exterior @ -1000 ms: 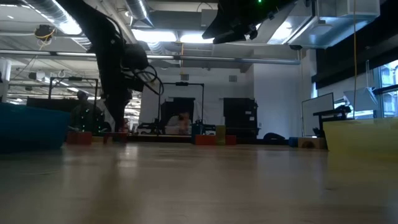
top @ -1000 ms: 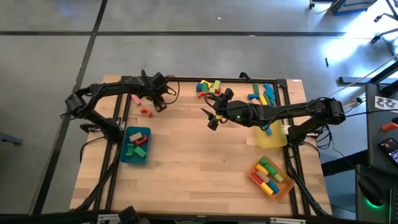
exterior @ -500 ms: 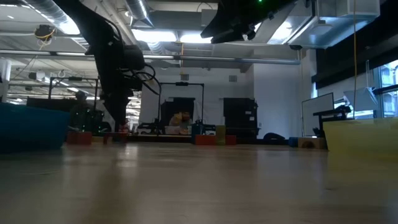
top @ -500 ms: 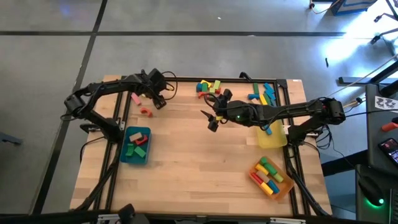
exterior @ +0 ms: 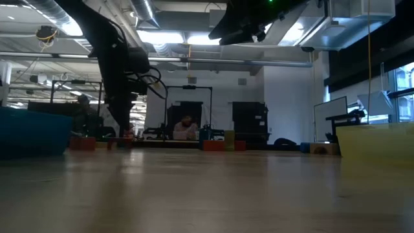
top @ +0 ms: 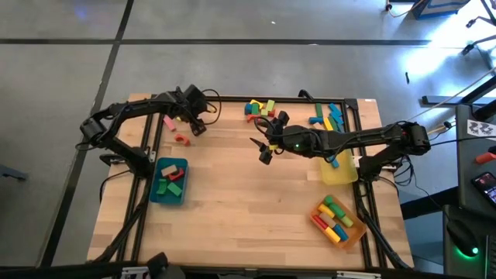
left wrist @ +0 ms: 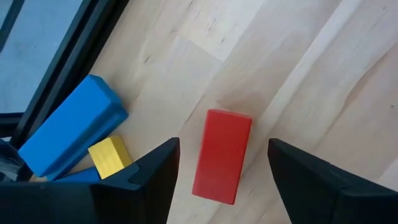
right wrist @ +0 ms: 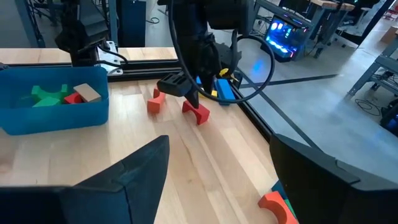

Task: Sort blocks by size
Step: Put the red arch block into the blue bin

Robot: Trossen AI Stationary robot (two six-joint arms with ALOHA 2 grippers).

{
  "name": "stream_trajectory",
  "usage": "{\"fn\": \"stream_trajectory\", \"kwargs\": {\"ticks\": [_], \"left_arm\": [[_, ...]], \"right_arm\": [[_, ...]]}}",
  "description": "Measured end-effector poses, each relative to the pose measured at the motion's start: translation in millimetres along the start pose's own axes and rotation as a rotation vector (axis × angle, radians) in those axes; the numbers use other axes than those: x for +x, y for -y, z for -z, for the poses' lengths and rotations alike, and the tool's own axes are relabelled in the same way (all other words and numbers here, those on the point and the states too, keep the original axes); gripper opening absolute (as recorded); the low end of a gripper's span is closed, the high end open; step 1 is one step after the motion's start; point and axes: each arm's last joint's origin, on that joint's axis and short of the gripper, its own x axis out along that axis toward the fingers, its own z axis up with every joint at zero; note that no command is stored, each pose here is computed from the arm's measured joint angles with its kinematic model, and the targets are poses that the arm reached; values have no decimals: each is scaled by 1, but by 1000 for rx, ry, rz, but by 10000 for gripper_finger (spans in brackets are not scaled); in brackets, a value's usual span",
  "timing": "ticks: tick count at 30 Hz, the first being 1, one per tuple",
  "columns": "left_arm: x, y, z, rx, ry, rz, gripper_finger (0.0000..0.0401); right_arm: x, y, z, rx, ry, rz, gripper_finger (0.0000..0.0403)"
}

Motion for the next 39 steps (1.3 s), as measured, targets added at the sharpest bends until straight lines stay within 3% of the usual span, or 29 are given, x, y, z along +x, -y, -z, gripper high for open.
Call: {"fn": "stream_trajectory", "kwargs": {"ticks": [14, 39], "left_arm": [[2, -1, -1, 7, 31, -8, 215], [23, 7, 23, 61, -10, -7, 214]], "right_arm": [[0, 0, 0, 0, 0, 0, 280], [0, 0, 0, 0, 0, 0, 280]]}}
